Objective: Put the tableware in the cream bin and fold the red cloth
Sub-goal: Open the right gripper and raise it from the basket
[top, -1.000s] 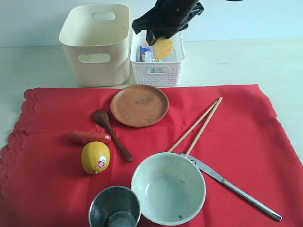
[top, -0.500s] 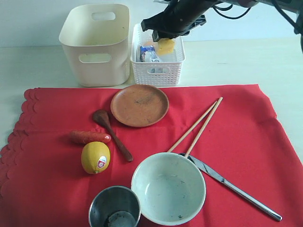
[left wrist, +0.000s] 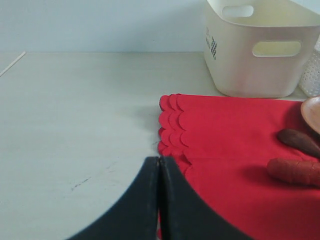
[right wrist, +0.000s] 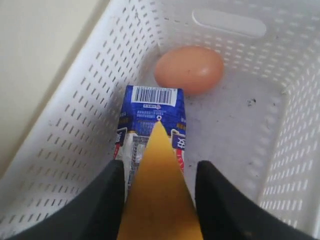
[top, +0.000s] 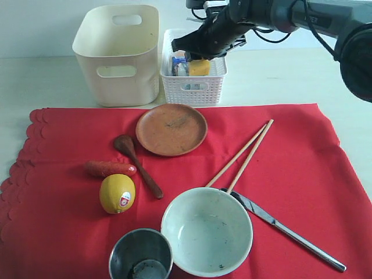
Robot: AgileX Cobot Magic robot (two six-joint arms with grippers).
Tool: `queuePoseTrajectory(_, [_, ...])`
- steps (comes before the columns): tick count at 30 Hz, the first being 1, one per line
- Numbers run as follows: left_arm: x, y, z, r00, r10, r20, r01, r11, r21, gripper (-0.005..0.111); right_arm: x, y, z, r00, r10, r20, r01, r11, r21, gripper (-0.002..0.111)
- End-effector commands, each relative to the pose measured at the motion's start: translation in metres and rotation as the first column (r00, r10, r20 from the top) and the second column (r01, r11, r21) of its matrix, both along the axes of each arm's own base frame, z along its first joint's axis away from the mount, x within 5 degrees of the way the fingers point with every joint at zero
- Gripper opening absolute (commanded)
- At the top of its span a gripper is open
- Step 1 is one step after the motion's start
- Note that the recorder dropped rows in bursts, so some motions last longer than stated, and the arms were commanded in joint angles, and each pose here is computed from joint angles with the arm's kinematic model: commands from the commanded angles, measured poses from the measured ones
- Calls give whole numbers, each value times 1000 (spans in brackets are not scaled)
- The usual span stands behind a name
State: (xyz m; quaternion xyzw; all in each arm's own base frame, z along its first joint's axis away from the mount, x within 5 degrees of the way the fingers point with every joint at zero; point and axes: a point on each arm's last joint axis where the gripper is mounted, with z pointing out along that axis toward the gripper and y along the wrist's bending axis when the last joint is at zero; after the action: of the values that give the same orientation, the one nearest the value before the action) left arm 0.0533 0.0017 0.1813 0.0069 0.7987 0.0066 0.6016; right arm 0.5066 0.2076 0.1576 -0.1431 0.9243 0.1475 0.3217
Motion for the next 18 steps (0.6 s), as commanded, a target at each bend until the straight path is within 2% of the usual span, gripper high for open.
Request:
queuePoseTrajectory(1, [0,0,-1,1000,4,6,-4,1000,-4,0,1,-3,19,999,-6,37,6,1000,9,43])
queuePoseTrajectory(3, [0,0,-1,1000,4,6,-4,1000,-4,0,0,-3,30,998,-6,55,5,1000,17,54])
queuePoseTrajectory(6, [0,0,-1,1000,4,6,-4,1000,-4,0,-4,-4,47,998,-1,67,0,1000,22,60])
queuePoseTrajectory(11, [0,0,-1,1000,4,6,-4,1000,-4,0,-18,-8,83,999,24,46,-25,1000,19,61])
queuePoseTrajectory(18, [0,0,-1,1000,4,6,-4,1000,-4,0,-52,-15,112,983,97,-154,-102,994,-28,60])
